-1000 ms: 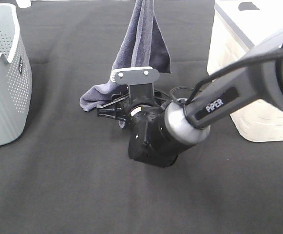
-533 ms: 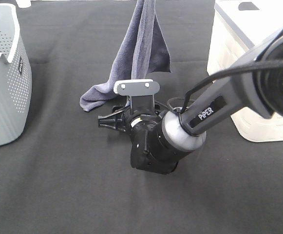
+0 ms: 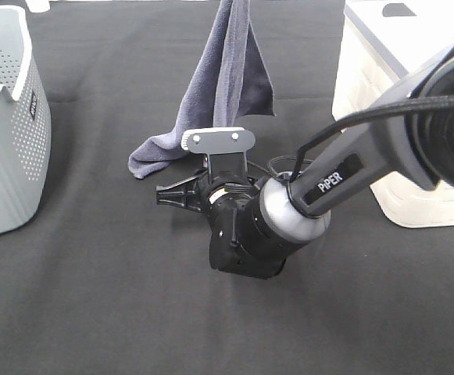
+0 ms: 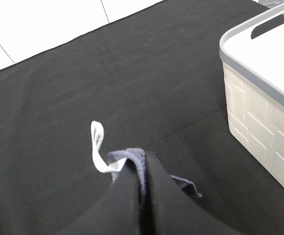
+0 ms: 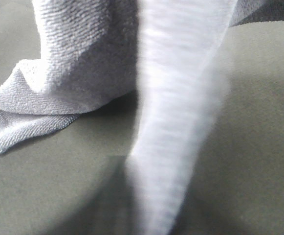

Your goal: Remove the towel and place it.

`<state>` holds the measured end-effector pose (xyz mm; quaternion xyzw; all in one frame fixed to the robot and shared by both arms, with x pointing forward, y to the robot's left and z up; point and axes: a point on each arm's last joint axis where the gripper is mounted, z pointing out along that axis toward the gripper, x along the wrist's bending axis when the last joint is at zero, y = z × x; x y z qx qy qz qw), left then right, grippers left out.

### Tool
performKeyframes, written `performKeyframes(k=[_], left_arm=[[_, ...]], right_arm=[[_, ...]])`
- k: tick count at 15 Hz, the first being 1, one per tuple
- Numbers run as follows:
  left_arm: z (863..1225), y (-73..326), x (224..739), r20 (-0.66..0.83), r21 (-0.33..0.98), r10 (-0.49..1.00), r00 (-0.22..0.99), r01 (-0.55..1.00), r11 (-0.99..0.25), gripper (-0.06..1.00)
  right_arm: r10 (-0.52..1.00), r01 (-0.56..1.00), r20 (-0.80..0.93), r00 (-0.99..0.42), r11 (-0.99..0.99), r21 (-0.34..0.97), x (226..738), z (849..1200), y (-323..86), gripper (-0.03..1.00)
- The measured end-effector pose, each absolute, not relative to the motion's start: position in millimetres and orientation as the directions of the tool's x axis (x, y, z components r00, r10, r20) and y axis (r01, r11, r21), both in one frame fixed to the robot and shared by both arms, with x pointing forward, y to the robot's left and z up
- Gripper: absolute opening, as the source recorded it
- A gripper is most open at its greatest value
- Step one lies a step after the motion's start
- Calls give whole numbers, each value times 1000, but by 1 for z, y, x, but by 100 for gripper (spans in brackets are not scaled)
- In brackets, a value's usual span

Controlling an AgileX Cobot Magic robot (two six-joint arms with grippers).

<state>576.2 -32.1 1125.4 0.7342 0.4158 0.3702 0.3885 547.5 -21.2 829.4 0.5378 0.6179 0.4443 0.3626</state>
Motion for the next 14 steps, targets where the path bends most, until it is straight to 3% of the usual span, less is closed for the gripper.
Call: performKeyframes(k=[1, 4, 7, 10, 14], left_arm=[[1125, -32, 576, 221, 878, 898, 380, 323, -352, 0], [1125, -32, 576, 221, 878, 898, 380, 323, -352, 0], [1135, -29, 575, 209, 890, 902, 378, 308, -335, 0], [1183, -8, 576, 139, 946, 926, 352, 229, -229, 0], [1236, 38, 578, -13, 977, 958, 285, 208, -49, 0]], right_arm=[[987, 342, 30, -159, 27, 939, 548, 829, -21, 2], [986, 339, 35, -161, 21, 941, 548, 833, -21, 2], [972, 324, -24, -234, 101, 941, 545, 870, -19, 2], [882, 272, -199, -428, 336, 902, 536, 922, -12, 2], [744, 210, -287, -603, 495, 843, 516, 981, -15, 2]])
